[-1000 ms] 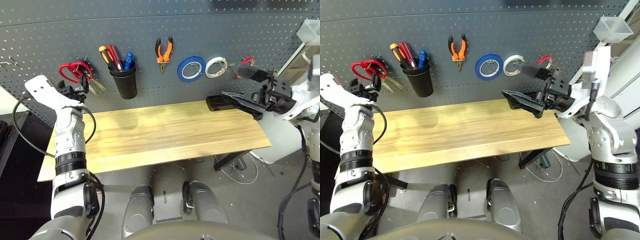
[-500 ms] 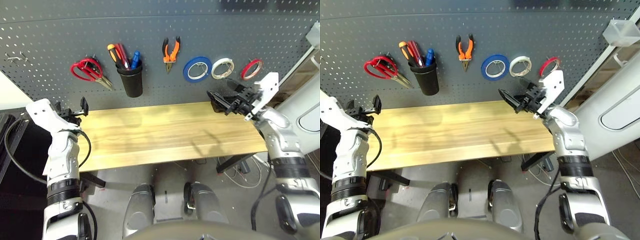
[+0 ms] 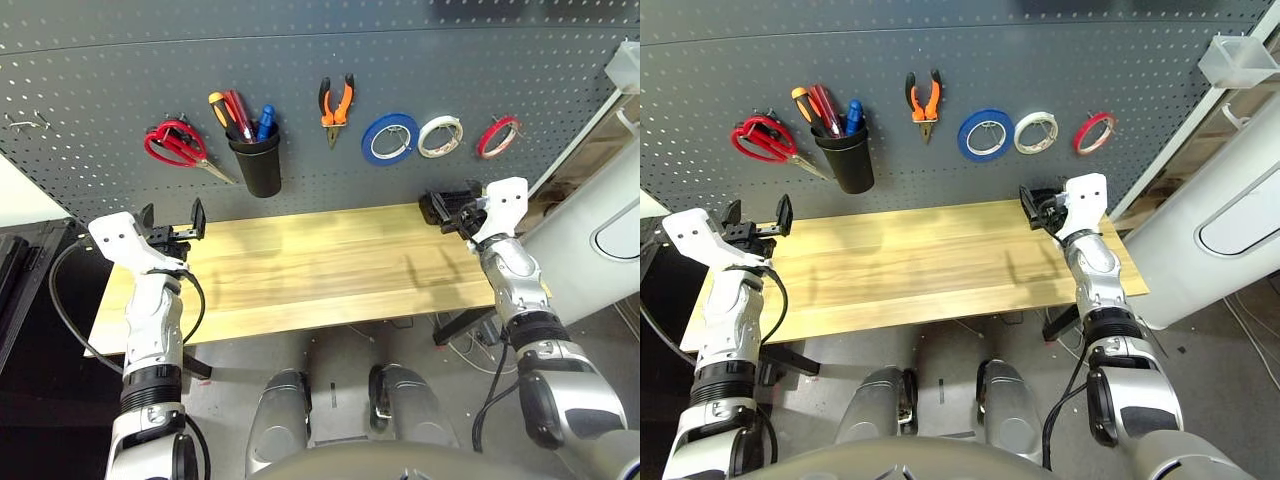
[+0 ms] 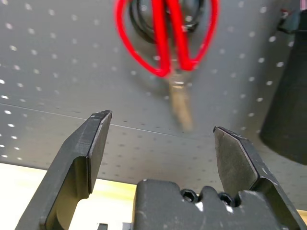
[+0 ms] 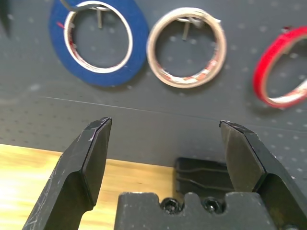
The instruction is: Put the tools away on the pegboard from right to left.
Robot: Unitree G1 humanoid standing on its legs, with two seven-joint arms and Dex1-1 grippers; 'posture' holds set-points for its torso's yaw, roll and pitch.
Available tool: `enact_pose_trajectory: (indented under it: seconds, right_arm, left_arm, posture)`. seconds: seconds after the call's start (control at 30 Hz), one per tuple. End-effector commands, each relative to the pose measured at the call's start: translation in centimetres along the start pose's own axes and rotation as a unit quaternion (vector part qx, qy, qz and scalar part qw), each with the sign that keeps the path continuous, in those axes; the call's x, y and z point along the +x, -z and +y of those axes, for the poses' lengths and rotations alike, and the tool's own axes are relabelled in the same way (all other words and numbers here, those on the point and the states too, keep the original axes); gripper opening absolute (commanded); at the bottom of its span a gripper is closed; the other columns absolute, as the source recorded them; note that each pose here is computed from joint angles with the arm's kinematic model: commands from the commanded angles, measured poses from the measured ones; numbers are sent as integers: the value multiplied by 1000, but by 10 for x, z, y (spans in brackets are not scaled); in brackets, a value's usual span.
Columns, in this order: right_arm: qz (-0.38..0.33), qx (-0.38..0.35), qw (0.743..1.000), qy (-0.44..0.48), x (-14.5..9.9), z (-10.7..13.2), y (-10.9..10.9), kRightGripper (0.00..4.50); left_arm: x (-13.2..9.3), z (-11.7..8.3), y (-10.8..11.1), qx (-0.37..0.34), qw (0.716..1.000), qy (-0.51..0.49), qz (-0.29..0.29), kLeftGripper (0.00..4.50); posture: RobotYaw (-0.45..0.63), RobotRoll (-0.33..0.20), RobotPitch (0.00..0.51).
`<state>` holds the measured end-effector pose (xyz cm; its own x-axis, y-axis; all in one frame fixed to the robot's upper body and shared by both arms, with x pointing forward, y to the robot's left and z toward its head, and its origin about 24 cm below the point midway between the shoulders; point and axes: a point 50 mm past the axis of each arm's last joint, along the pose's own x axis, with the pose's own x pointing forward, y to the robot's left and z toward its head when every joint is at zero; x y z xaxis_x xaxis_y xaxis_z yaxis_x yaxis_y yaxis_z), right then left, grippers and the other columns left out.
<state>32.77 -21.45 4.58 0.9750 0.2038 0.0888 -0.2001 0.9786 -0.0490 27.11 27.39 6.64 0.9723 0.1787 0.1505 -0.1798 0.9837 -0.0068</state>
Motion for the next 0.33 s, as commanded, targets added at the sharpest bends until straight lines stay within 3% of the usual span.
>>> enact_pose_trajectory:
  seconds: [0.03,0.33]
  right_arm:
    - [-9,4,1000,-7,1,0,-1,4500]
    - [-27,10,999,-16,7,2,-8,4500]
  left_arm:
    - [-4,-5,1,-7,1000,0,2,4464]
    - [-15,12,2,1,999,-38,19,4464]
  posture:
    - [-37,0,49]
    - [-34,0,47]
